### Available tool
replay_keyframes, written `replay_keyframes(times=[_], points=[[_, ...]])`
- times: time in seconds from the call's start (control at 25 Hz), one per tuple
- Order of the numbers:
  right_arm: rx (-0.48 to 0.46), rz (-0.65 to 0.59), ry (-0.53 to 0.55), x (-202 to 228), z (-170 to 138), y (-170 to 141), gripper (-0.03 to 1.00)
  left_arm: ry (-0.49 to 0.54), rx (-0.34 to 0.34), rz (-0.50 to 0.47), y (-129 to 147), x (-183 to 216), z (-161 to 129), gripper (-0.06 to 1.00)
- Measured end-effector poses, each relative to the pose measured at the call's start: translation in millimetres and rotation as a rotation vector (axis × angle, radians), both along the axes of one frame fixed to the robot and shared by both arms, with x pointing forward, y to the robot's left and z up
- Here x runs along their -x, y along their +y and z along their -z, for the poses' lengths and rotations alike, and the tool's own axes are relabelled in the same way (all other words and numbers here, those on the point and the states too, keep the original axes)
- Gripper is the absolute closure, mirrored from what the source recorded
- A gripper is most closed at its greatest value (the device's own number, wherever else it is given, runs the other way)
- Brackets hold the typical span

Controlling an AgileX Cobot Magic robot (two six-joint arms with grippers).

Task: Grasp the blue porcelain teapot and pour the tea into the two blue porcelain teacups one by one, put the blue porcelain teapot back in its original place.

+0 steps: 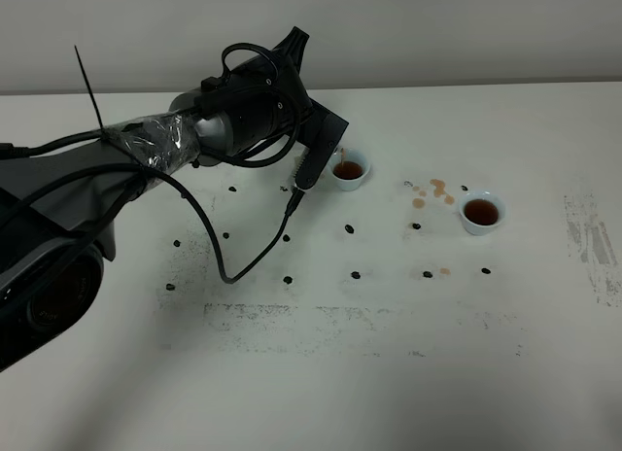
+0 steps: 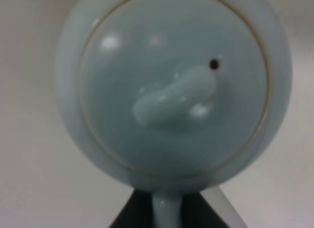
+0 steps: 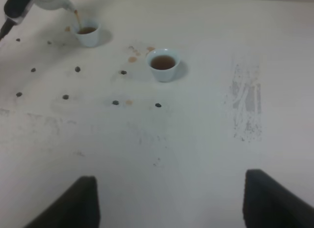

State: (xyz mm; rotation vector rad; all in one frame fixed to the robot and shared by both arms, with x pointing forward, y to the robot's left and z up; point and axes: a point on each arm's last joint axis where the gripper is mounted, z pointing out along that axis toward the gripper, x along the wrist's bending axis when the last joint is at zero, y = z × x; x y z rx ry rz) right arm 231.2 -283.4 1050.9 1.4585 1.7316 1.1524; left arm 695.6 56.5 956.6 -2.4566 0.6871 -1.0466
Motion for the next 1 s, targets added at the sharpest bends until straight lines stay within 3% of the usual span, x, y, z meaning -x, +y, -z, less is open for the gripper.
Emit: replay_keyframes(times=[1.0], points=[[-0.001,0.0,0.0,0.0,0.0,0.0,0.38,-0.001,0.001,0.001,-0.2,-0.1,0.0,0.9]])
